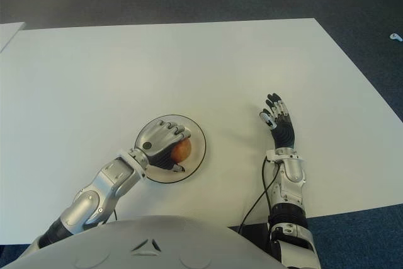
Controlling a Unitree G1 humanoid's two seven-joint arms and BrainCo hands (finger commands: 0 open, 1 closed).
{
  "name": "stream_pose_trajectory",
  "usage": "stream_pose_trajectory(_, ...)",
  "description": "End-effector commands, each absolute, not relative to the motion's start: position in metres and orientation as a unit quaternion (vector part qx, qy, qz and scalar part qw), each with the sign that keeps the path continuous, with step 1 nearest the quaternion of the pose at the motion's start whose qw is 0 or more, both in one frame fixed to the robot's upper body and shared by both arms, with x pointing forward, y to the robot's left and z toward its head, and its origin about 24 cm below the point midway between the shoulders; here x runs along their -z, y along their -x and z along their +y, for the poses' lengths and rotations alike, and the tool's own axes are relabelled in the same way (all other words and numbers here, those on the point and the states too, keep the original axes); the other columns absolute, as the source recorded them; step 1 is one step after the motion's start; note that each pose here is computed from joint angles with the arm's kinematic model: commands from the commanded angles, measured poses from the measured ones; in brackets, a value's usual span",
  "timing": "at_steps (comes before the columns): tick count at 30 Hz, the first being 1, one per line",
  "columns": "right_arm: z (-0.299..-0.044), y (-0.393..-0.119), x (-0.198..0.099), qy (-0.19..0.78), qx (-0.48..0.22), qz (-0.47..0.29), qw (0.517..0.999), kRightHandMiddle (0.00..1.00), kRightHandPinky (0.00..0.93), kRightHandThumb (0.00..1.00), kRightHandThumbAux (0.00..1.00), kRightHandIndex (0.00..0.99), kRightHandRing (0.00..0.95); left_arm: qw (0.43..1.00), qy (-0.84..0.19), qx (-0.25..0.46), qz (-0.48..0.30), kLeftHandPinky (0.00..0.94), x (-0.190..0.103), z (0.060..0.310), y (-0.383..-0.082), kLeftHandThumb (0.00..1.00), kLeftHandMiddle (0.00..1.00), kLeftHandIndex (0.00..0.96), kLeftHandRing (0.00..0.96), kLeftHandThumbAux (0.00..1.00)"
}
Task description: Put the apples into the plate.
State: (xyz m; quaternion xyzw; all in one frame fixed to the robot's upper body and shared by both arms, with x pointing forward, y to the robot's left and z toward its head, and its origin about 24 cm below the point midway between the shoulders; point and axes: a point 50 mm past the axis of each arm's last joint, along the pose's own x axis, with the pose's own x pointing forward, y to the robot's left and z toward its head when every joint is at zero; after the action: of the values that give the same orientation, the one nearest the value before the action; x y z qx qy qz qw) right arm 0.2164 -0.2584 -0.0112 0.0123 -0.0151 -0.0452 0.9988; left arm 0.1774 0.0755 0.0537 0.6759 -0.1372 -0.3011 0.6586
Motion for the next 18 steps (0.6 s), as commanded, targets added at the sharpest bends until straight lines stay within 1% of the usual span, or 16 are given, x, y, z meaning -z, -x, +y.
stream_pose_trajectory(1, -0.255, -0.208, 0.027, -0.028, 0.048, 0.022, 0.998, 0.101, 0.000, 0.286, 0.566, 0.032, 0.033, 0.650, -0.684, 0.295, -0.149, 0.805, -0.058, 0.078, -0.181, 0.861, 0.534, 0.417, 0.793, 0.659)
stream_pose_trajectory(7, -0.255, -0.208, 0.028, -0.029, 0.049, 0.023, 0.998, 0.098, 0.000, 0.287, 0.567, 0.030, 0.033, 0.664, -0.682, 0.263, -0.155, 0.779, -0.061, 0.080, -0.182, 0.859, 0.533, 0.415, 0.785, 0.660)
stream_pose_trajectory(8, -0.255, -0.209, 0.028, -0.029, 0.049, 0.023, 0.998, 0.095, 0.000, 0.283, 0.565, 0.027, 0.033, 0.667, -0.682, 0.257, -0.155, 0.745, -0.063, 0.080, -0.181, 0.856, 0.513, 0.430, 0.773, 0.658)
stream_pose_trajectory(11, -0.255, -0.209, 0.028, -0.028, 0.048, 0.023, 0.998, 0.093, 0.000, 0.281, 0.563, 0.024, 0.032, 0.672, -0.682, 0.245, -0.151, 0.702, -0.066, 0.081, -0.181, 0.849, 0.500, 0.437, 0.750, 0.657)
stream_pose_trajectory(12, -0.255, -0.209, 0.028, -0.028, 0.048, 0.023, 0.998, 0.094, 0.000, 0.283, 0.564, 0.023, 0.032, 0.674, -0.682, 0.243, -0.149, 0.662, -0.066, 0.081, -0.181, 0.794, 0.559, 0.432, 0.710, 0.670)
stream_pose_trajectory(13, -0.255, -0.209, 0.028, -0.028, 0.048, 0.023, 0.998, 0.095, 0.000, 0.284, 0.565, 0.023, 0.032, 0.676, -0.682, 0.239, -0.147, 0.636, -0.066, 0.081, -0.181, 0.759, 0.597, 0.429, 0.685, 0.679)
stream_pose_trajectory(14, -0.255, -0.209, 0.028, -0.028, 0.048, 0.023, 0.998, 0.096, 0.000, 0.286, 0.565, 0.023, 0.033, 0.677, -0.682, 0.237, -0.145, 0.590, -0.067, 0.082, -0.181, 0.644, 0.597, 0.414, 0.645, 0.586)
stream_pose_trajectory(15, -0.255, -0.209, 0.028, -0.028, 0.047, 0.023, 0.998, 0.096, 0.000, 0.287, 0.566, 0.023, 0.033, 0.679, -0.681, 0.232, -0.143, 0.574, -0.067, 0.082, -0.181, 0.602, 0.597, 0.408, 0.631, 0.553)
stream_pose_trajectory(16, -0.255, -0.209, 0.028, -0.028, 0.047, 0.022, 0.998, 0.098, 0.000, 0.288, 0.567, 0.023, 0.034, 0.681, -0.681, 0.229, -0.142, 0.471, -0.068, 0.082, -0.180, 0.491, 0.503, 0.383, 0.509, 0.494)
stream_pose_trajectory(17, -0.255, -0.209, 0.028, -0.028, 0.047, 0.022, 0.998, 0.098, 0.000, 0.288, 0.568, 0.023, 0.034, 0.681, -0.683, 0.224, -0.142, 0.434, -0.068, 0.082, -0.180, 0.451, 0.468, 0.374, 0.465, 0.473)
stream_pose_trajectory(18, -0.255, -0.209, 0.028, -0.029, 0.047, 0.021, 0.998, 0.098, 0.000, 0.287, 0.568, 0.023, 0.034, 0.681, -0.683, 0.220, -0.142, 0.323, -0.068, 0.082, -0.181, 0.367, 0.376, 0.328, 0.353, 0.433)
